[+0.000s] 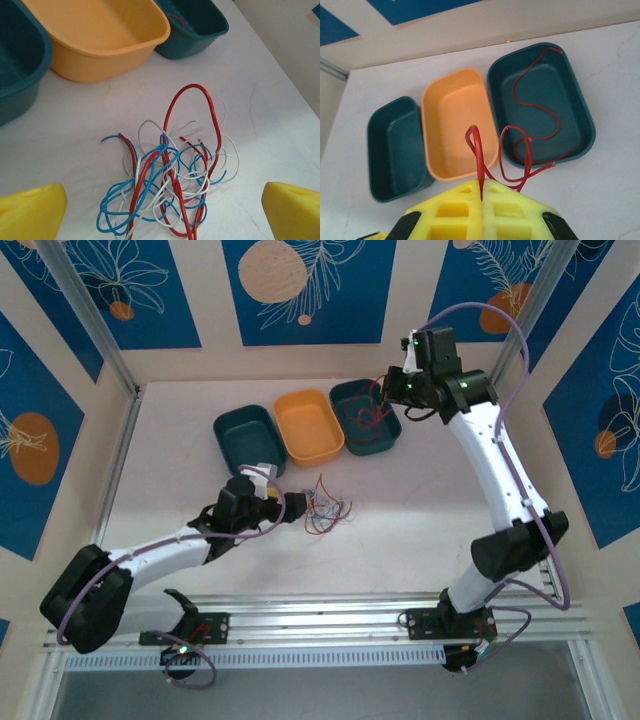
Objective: Untangle the cables
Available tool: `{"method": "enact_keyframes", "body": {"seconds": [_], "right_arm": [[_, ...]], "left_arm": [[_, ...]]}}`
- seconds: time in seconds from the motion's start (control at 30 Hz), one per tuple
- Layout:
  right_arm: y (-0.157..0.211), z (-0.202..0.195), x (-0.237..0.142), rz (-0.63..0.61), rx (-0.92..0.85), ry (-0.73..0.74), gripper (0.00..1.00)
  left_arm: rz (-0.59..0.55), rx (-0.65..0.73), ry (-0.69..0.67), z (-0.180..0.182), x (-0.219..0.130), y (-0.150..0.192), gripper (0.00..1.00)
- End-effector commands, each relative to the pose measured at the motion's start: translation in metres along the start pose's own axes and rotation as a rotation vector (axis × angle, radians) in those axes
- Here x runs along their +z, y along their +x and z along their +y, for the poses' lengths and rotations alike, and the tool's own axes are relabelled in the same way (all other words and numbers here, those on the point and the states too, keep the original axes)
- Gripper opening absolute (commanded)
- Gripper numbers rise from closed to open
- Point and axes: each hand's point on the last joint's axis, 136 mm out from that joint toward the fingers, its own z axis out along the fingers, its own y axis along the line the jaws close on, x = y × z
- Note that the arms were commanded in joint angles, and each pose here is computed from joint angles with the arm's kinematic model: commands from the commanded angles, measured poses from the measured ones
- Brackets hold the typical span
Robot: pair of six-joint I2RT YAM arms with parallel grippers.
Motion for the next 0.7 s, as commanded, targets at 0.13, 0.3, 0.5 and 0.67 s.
{"method": "enact_keyframes", "body": {"seconds": [0.13, 0.3, 0.5, 0.67], "right_arm": [[-0.031, -0.016, 0.058, -0.030, -0.062, 0.063, 0.00], [-0.034, -0.030, 0.107, 0.018, -0.083, 0.108, 0.00], [-0.021, -0.047, 0.156, 0.102, -0.080, 0.130, 0.00], [0.001, -0.065, 0.188, 0.182, -0.060, 0.144, 0.00]], "left_arm": [[-0.058, 0.046, -0.051, 0.001, -0.021, -0.017, 1.00], [-0.081, 0.059, -0.086, 0.005, -0.035, -0.022, 1.00], [-0.102, 0.068, -0.111, 0.008, -0.046, -0.024, 1.00], [-0.099, 0.065, -0.113, 0.010, -0.047, -0.022, 1.00]]}}
